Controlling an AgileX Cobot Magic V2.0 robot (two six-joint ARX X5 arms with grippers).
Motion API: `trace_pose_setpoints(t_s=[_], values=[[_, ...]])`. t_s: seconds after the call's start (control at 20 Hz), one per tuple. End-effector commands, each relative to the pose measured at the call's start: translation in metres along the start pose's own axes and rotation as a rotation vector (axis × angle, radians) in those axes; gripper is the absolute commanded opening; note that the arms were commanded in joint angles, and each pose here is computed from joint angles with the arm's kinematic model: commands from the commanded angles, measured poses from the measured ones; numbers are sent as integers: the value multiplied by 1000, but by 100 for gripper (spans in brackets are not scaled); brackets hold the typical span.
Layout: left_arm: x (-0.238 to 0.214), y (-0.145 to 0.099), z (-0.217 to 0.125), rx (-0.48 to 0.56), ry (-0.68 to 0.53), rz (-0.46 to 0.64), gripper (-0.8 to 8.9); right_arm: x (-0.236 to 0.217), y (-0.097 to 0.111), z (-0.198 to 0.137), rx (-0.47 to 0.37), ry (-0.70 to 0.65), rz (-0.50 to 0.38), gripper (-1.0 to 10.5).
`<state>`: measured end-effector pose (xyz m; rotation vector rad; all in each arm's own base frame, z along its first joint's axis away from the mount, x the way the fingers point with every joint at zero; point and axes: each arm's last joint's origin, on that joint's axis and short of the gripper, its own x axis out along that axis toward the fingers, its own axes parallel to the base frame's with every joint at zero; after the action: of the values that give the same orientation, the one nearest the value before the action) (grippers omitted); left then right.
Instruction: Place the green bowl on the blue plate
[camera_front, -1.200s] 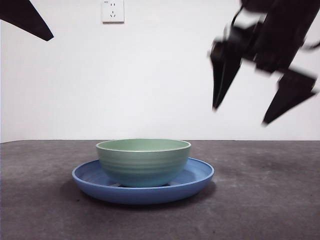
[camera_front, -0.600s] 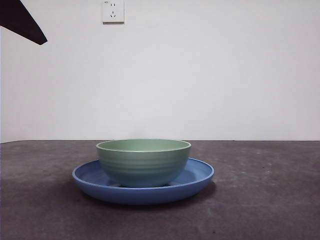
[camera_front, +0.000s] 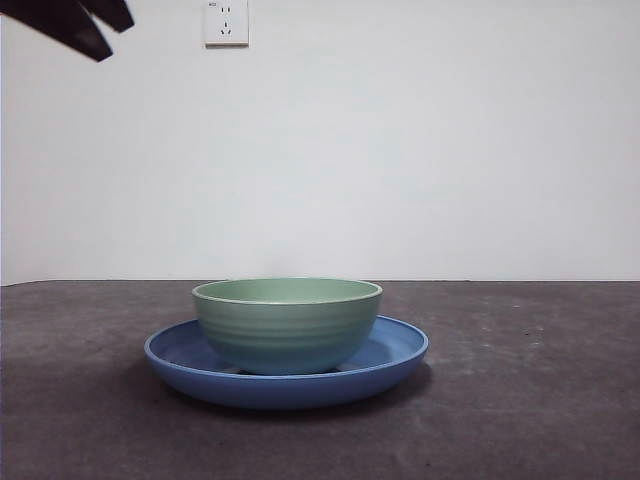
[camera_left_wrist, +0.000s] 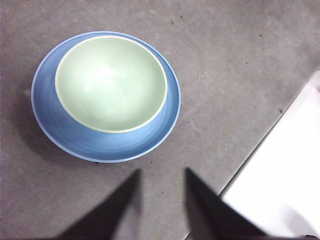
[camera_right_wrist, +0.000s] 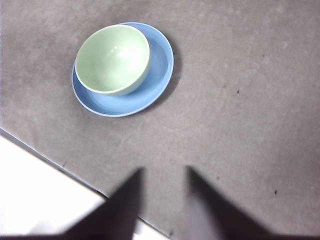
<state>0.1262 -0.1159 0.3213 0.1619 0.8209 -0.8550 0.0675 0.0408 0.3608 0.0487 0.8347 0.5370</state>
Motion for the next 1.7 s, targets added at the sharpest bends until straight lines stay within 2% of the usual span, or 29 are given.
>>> trace_pose_setpoints(t_s=[0.05,0.7,0.8,0.95,1.05,1.15,1.2,1.35,1.55,1.7], values=[[-2,-2,5,12,-27,-13,53,-3,2,6,-8,-45,14,40],[-6,1,4,19,-53,2,51,-4,3,10,-15,-84,13,40],[-9,11,-3,131,-177,58,51,-4,3,10,-15,-84,13,40],[-3,34,-32,138,-460,193,51,-4,3,10,-15,-84,13,40],[5,47,-59,138,-609,286,51,-4,3,10,-15,-84,13,40],[14,58,-90,133,-707,374,51,-4,3,10,-15,-84,13,40],[18,63,-103,100,-747,412,51,-4,3,10,-15,-84,13,40],[27,79,-140,-133,-827,556,51,-4,3,10,-15,-84,13,40],[38,86,-162,-208,-807,676,51,-4,3,10,-15,-84,13,40],[43,87,-173,-264,-734,742,51,-4,3,10,-15,-84,13,40]])
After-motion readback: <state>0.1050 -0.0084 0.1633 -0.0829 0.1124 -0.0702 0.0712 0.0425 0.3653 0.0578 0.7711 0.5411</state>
